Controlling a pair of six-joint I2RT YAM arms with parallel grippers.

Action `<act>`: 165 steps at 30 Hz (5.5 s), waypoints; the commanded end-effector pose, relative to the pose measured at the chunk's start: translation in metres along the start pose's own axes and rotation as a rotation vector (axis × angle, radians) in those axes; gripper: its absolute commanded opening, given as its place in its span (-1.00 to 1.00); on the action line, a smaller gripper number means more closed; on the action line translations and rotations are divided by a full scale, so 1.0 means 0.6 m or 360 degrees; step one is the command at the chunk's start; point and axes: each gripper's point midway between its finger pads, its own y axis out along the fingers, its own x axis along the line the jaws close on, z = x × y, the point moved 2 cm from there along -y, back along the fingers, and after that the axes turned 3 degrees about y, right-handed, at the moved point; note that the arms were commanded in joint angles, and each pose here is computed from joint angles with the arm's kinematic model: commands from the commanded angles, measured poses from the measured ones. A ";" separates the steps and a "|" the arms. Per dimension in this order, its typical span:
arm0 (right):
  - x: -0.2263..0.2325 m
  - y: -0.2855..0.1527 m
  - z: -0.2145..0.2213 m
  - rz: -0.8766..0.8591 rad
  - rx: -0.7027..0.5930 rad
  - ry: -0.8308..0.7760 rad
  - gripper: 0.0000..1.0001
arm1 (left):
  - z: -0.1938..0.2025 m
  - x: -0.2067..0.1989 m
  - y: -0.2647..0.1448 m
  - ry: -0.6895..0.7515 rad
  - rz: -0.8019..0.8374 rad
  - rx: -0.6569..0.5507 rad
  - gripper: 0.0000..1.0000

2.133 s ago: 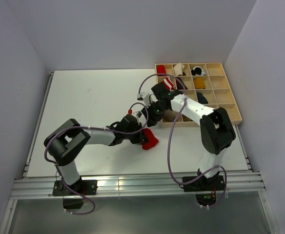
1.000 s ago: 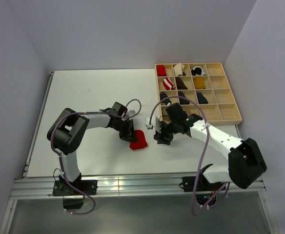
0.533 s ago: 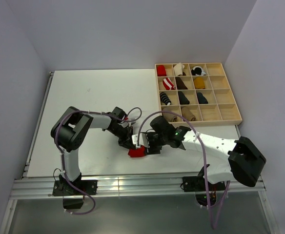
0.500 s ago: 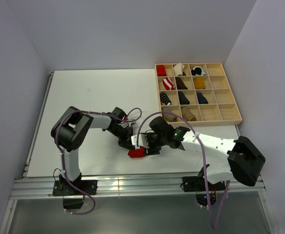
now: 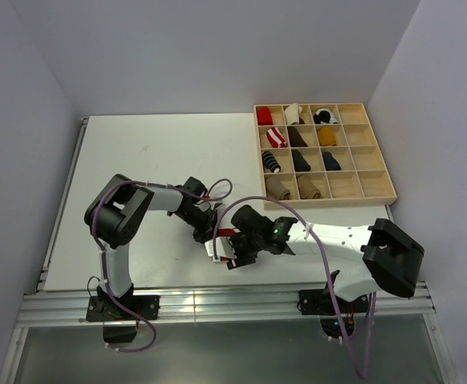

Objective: Roll the socks
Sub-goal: Roll the sock at the center of the board.

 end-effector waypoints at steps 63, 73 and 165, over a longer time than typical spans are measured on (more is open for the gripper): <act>-0.064 0.051 0.057 -0.1063 0.0477 0.1042 -0.54 | 0.018 -0.068 -0.297 0.0313 -0.0117 -0.2121 -0.14; -0.062 0.063 0.071 -0.1149 0.0497 0.1141 -0.56 | 0.023 -0.118 -0.167 0.0846 -0.0333 -0.1741 -0.18; -0.211 -0.181 0.082 0.0064 -0.0320 0.1344 0.09 | 0.007 0.037 0.021 0.0296 -0.0416 -0.0688 -0.99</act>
